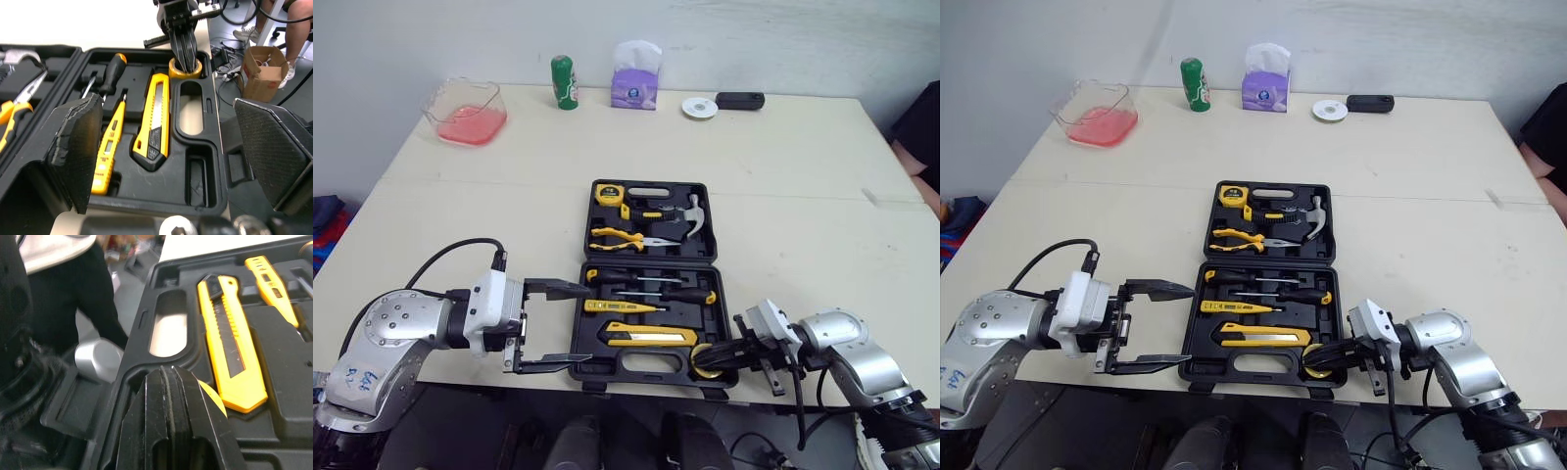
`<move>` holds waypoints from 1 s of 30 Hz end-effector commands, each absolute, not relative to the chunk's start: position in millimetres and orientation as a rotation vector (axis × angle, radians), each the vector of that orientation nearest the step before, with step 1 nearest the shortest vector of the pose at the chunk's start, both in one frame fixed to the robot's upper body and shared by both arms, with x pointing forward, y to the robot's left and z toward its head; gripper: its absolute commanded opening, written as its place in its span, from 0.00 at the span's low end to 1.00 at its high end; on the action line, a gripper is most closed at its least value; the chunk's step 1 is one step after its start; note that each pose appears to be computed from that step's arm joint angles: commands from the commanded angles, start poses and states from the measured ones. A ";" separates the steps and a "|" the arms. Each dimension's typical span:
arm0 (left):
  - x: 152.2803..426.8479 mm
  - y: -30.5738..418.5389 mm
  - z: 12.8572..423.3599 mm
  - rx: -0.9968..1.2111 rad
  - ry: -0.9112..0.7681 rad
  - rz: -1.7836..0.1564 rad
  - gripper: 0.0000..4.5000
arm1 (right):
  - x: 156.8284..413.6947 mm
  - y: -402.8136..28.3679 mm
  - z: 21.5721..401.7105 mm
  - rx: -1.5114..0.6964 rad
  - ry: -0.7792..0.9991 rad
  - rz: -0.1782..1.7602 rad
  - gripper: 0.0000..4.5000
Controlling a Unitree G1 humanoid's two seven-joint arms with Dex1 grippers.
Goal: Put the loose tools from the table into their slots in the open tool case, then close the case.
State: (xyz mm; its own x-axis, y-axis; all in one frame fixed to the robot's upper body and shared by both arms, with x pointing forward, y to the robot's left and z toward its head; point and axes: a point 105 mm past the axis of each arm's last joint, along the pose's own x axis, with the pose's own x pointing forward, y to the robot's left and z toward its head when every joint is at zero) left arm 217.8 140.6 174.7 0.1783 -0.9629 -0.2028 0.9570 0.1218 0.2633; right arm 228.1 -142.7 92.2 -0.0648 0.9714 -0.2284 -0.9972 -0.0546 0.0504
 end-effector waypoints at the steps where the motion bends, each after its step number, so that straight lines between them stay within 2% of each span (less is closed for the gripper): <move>1: 226.8 155.8 185.2 0.349 -0.038 -1.295 1.00 | 223.8 -140.0 128.1 -0.164 0.142 1.621 0.01; 4: 236.0 168.9 188.6 0.322 -0.037 -1.205 1.00 | 230.8 -141.6 148.8 -0.230 0.113 1.541 0.01; 6: 243.7 174.3 191.5 0.304 -0.058 -1.139 0.88 | 240.7 -148.3 159.6 -0.241 0.107 1.478 0.00; 10: 262.0 185.9 186.0 0.306 -0.062 -0.989 0.52 | 276.2 -179.5 168.9 -0.322 0.104 1.278 0.00; 13: 270.4 187.7 172.4 0.294 -0.007 -0.932 0.19 | 296.3 -202.6 156.8 -0.437 0.134 1.178 0.00; 15: 281.8 188.8 162.8 0.261 0.029 -0.876 0.02 | 312.3 -211.8 152.1 -0.436 0.147 1.103 0.00; 19: 300.3 187.7 150.1 0.231 0.095 -0.810 0.02 | 333.4 -218.0 143.2 -0.449 0.176 1.027 0.00; 25: 318.9 175.4 130.8 0.187 0.211 -0.795 0.02 | 346.8 -204.8 121.2 -0.482 0.215 1.025 0.00; 30: 328.1 165.6 121.9 0.172 0.259 -0.813 0.02 | 353.3 -185.3 118.8 -0.477 0.192 1.045 0.00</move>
State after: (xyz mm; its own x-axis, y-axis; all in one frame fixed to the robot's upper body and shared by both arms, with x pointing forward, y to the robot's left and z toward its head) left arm 325.6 168.3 117.2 0.6612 -0.6880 -0.2992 0.7307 0.6810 0.0489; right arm 350.8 -191.6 114.0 0.4954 0.7758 -0.3907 -0.8678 0.4214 -0.2633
